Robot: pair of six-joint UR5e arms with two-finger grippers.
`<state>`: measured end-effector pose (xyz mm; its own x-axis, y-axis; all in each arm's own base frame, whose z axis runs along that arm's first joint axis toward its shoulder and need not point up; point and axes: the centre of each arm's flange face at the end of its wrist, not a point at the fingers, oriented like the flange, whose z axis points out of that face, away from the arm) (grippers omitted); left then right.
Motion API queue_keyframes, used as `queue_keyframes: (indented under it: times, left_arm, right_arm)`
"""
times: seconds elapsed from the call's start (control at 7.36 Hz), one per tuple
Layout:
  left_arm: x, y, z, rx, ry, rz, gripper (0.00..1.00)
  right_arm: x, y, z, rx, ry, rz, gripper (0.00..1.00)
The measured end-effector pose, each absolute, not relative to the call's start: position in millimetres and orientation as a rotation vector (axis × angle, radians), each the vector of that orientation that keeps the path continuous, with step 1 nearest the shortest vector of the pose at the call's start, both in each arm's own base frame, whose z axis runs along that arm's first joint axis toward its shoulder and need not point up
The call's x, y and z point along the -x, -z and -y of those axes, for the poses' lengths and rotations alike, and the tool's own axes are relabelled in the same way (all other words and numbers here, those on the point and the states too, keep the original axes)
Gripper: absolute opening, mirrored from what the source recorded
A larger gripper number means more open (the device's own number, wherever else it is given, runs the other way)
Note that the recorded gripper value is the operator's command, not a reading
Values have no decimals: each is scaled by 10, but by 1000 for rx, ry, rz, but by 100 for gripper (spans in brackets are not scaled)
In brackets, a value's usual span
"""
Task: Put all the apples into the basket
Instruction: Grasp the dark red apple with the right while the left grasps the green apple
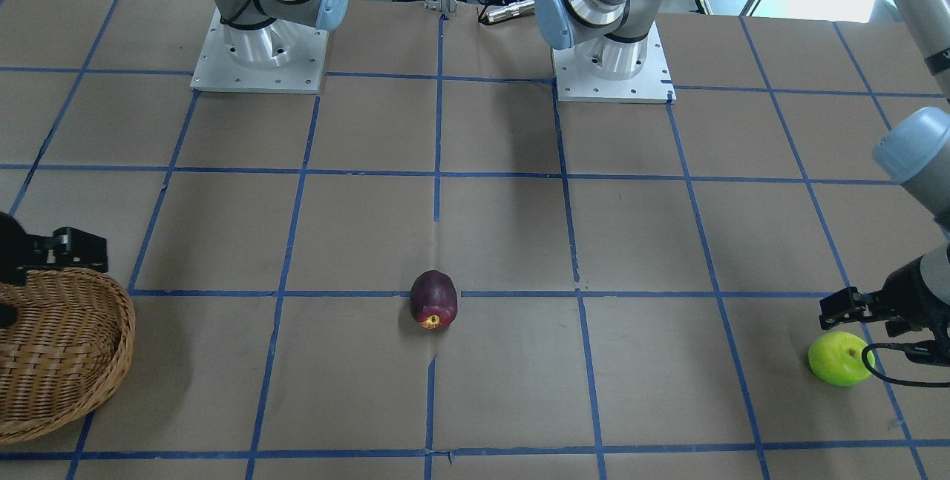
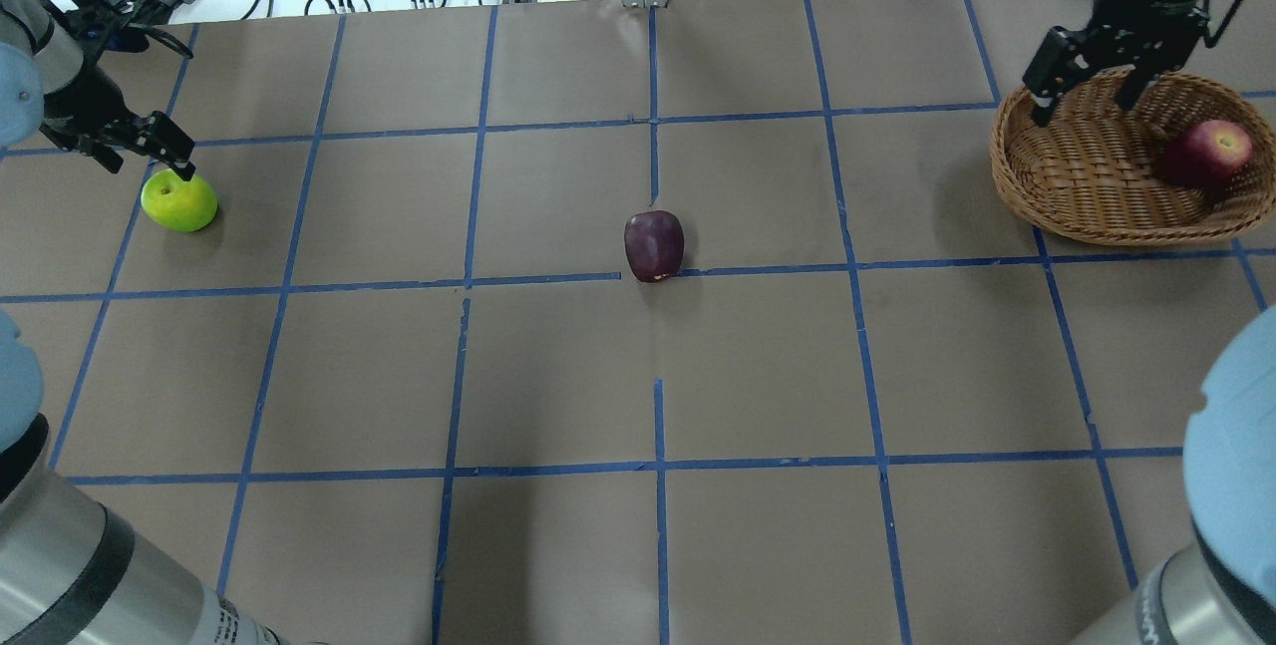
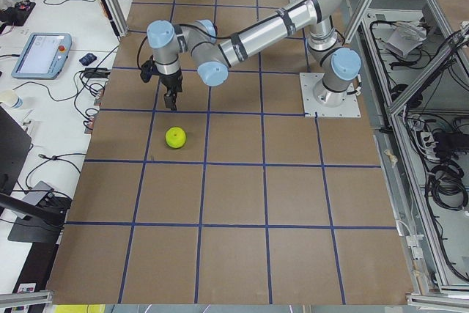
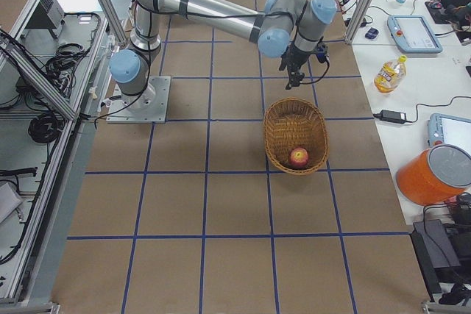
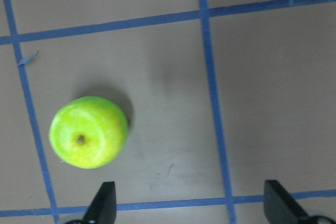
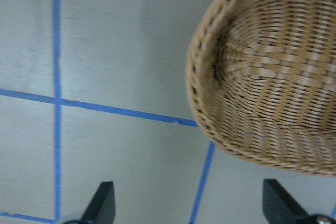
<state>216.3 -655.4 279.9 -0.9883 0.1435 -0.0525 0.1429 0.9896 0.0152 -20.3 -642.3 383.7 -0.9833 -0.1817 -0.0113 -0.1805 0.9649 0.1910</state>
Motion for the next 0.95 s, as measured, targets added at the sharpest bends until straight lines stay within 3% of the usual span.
queue_keyframes:
  times: [0.41,0.68,0.82,0.95]
  left_arm:
    - [-2459,-2280,6546,-232,-46,-3128,100]
    - [-2637,-2090,6530,-197,-32,-3170,100]
    - [-2673,-2049,6534,-194,-23,-3174,92]
    - [-2674,-2019,6543,-193,-1,-3186,92]
  right_arm:
    - [-1708,-3880,6202,-131,268,3148,100]
    - [-2547,-3626,6165,-145,192,3171,100]
    - [-2864,-3419,6195,-138,147,3177,100]
    - [-3151,-3170,6235,-69,103,3183,100]
